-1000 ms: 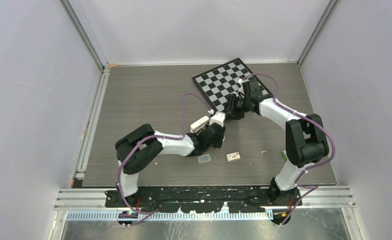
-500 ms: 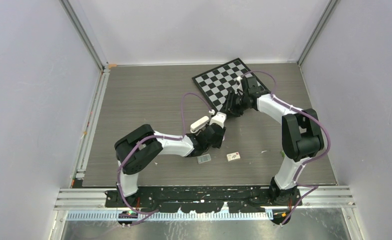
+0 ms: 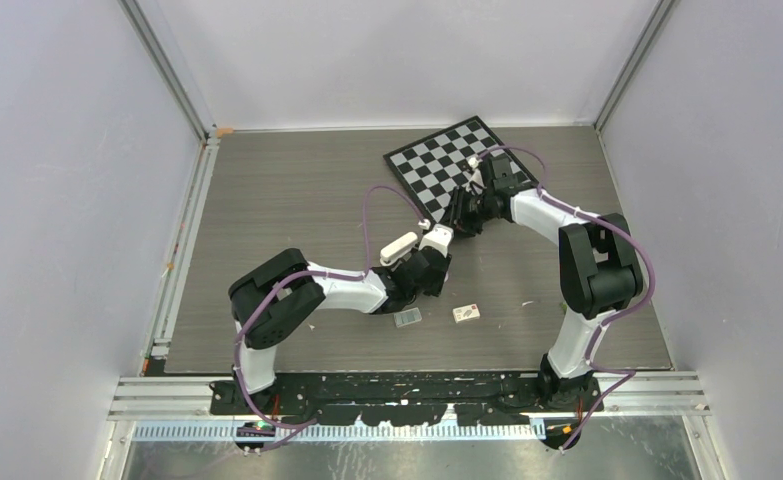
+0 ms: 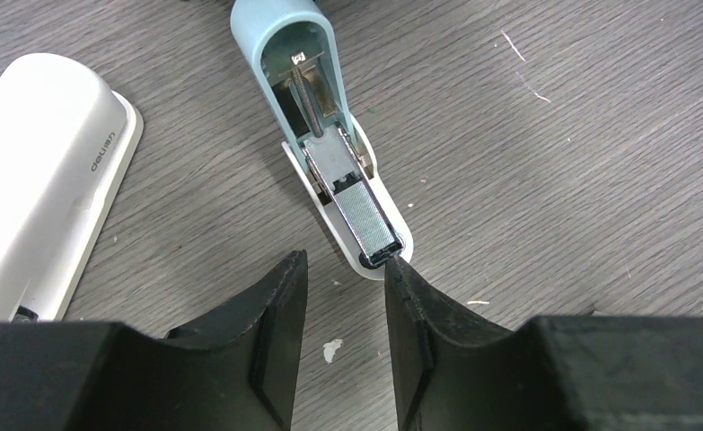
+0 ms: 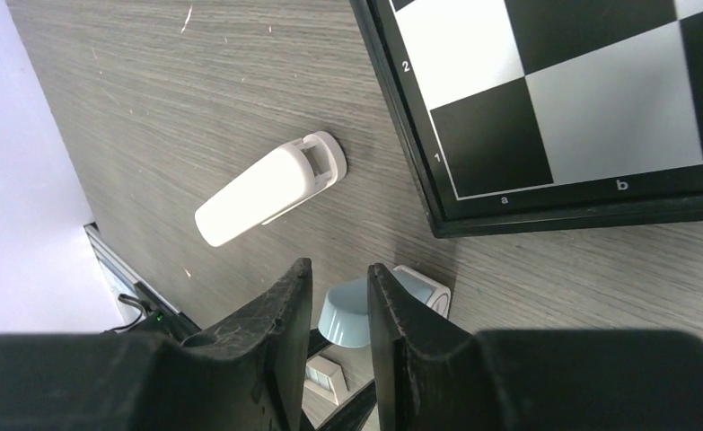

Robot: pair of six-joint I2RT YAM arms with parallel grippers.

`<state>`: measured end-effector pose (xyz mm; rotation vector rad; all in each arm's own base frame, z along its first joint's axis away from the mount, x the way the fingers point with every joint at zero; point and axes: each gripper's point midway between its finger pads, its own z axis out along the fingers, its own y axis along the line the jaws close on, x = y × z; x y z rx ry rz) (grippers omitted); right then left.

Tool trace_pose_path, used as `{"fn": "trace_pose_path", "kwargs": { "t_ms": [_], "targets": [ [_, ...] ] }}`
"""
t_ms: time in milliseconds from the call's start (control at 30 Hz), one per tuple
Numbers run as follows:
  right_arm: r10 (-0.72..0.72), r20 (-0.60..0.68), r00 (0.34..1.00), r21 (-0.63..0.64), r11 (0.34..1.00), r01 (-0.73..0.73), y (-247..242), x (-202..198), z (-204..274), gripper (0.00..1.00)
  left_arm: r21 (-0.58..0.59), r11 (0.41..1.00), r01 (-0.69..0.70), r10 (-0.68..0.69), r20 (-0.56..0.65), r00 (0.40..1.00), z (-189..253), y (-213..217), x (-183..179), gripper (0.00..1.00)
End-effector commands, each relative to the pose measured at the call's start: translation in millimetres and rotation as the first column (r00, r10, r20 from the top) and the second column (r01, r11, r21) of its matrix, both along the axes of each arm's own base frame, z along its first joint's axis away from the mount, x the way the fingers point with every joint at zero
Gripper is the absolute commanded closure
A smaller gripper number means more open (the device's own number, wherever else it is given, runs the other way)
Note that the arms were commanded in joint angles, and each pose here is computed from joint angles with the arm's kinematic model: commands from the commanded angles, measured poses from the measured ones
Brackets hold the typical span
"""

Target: Load the staples into the stapler

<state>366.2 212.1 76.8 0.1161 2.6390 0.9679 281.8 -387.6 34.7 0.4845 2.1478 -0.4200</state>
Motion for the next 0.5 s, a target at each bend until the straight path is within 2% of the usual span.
{"fn": "trace_pose_path", "kwargs": {
  "t_ms": [0,467],
  "targets": [
    [0.034,0.034,0.999,0.05,0.998,-0.036,5.2,-4.6,13.2,0.66,0.026,1.0,-0.015,0.014,0.045,0.999,8.6,5.5,8.2,0.62],
    [0.051,0.001,0.999,0.006,0.999,-0.051,-7.9,-39.1,10.0,0.66,0.054,0.998,-0.021,0.017,0.06,0.998,11.0,10.4,10.4,0.62]
  ]
}}
